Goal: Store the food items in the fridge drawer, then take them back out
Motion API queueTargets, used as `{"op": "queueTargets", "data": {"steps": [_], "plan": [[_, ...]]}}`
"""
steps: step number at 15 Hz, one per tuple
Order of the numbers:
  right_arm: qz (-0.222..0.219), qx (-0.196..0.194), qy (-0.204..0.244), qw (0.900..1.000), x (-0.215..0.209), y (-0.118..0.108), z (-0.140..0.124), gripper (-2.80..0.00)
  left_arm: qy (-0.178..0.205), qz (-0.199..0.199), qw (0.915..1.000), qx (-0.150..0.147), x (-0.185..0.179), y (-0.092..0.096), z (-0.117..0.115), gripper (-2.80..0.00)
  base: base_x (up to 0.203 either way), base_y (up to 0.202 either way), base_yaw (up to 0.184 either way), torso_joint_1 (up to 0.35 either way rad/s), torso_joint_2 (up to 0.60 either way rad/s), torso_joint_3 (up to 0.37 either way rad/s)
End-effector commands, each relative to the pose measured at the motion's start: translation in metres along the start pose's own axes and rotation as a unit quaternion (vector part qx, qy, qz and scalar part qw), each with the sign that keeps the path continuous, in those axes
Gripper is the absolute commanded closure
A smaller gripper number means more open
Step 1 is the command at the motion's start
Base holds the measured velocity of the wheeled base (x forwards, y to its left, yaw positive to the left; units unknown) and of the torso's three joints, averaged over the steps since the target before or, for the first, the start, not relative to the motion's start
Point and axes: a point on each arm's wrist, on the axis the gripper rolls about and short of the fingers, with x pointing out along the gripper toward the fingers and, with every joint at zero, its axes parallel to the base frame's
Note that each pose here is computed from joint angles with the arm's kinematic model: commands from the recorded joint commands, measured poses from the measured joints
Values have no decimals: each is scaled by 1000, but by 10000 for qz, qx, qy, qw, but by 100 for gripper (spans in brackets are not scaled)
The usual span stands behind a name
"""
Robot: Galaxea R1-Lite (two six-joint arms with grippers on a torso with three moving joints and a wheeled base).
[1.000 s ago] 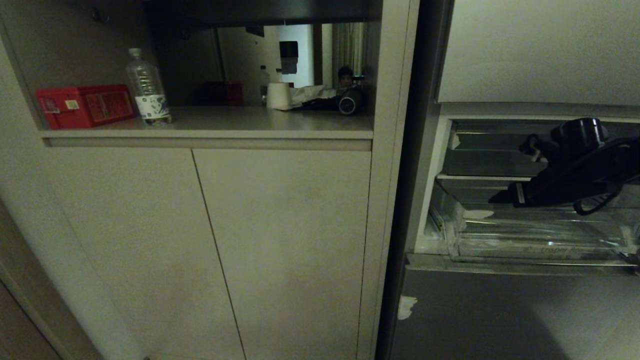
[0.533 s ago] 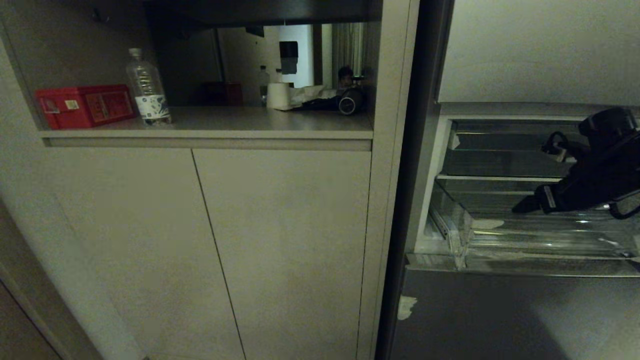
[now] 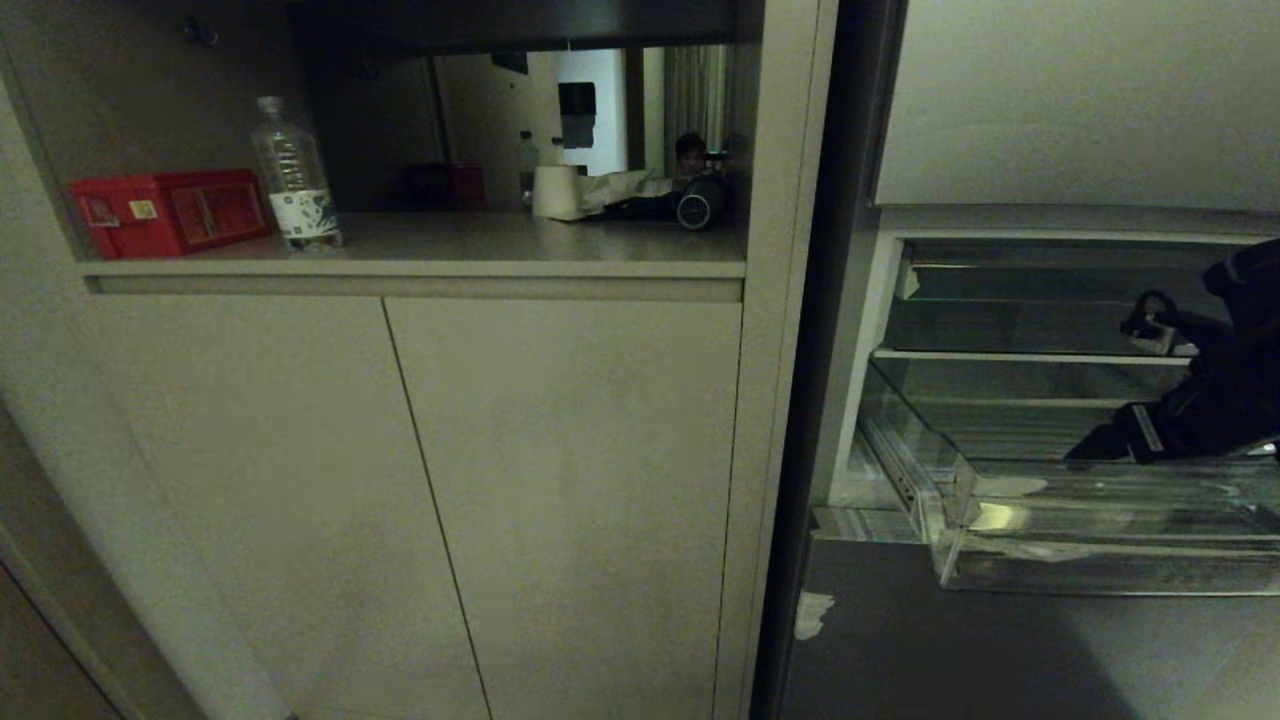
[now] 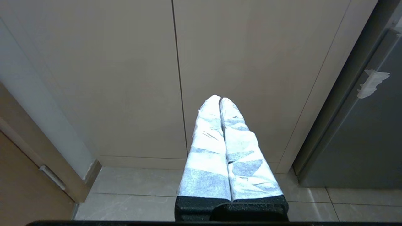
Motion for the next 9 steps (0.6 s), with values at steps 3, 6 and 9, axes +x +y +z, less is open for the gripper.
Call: {"op": "queueTargets", "data": {"steps": [3,6,9], "plan": [[19,-55,98,9999,-14,4,-18,-280,12,4,10000,-2,0,0,0,0,0,0,0,0,0,0],[33,-54,169,9998,-20,6,-30,-280,17,4,10000,-2,0,0,0,0,0,0,0,0,0,0],[30,-46,180,9998,-26,8,-38,-280,17,4,10000,-2,0,0,0,0,0,0,0,0,0,0]]}}
